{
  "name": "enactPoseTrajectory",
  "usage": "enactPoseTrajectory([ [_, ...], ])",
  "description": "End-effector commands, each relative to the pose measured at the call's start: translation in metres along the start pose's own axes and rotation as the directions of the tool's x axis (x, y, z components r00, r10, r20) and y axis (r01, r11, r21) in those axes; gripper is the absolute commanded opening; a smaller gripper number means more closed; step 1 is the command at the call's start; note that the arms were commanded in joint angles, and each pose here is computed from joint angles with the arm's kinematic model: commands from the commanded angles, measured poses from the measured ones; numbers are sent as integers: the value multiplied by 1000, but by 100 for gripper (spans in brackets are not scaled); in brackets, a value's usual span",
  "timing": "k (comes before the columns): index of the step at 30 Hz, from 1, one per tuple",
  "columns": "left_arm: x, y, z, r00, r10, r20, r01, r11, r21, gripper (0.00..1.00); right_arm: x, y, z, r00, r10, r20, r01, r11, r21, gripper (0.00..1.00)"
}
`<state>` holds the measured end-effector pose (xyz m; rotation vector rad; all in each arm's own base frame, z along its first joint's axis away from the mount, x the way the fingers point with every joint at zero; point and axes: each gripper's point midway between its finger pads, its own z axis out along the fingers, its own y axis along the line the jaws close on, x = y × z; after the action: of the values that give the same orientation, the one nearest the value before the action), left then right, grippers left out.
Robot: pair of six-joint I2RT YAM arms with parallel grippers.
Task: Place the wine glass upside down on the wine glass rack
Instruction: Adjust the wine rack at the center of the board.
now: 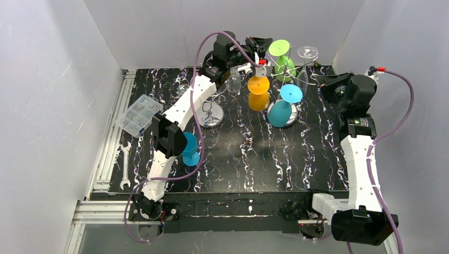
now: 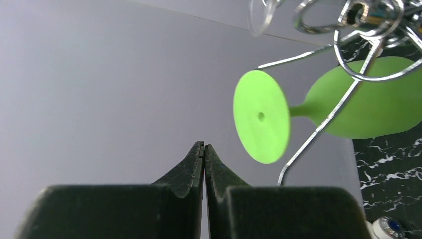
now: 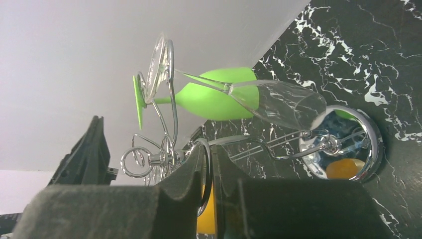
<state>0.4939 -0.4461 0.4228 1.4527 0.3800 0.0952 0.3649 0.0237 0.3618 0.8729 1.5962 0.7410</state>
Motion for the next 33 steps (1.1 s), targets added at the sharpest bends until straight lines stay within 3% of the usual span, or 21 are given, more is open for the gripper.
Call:
enactPoseTrajectory([
  [1,-12,37,-24,1000,15,-15,-15,999,-43,2,-1,-16,2,999,-30,32,28,998,51,1],
  [4,-10,40,-32,999,4,-35,-5,999,-45,17,-4,-26,4,998,-31,51,26,995,95,1],
  [7,-8,42,-40,998,-16,-56,14,999,-45,44,-3,-38,4,998,-19,66,10,990,140,1],
  [11,-10,55,-55,996,-37,-83,32,998,-60,71,-5,-54,-5,993,13,117,-35,981,189,1],
  [15,-18,68,-72,992,-65,-107,57,996,-75,89,-6,-62,-13,987,45,153,-78,974,212,1],
  [19,-27,80,-90,984,-124,-126,112,989,-100,97,-8,-64,-19,983,58,176,-98,970,222,6],
  [27,-46,75,-133,950,-242,-197,231,970,-78,98,-22,-58,-24,979,7,204,-57,969,239,48],
  [33,-78,57,-193,885,-356,-301,361,932,-41,98,-33,-44,-35,977,-47,208,-5,970,244,80],
])
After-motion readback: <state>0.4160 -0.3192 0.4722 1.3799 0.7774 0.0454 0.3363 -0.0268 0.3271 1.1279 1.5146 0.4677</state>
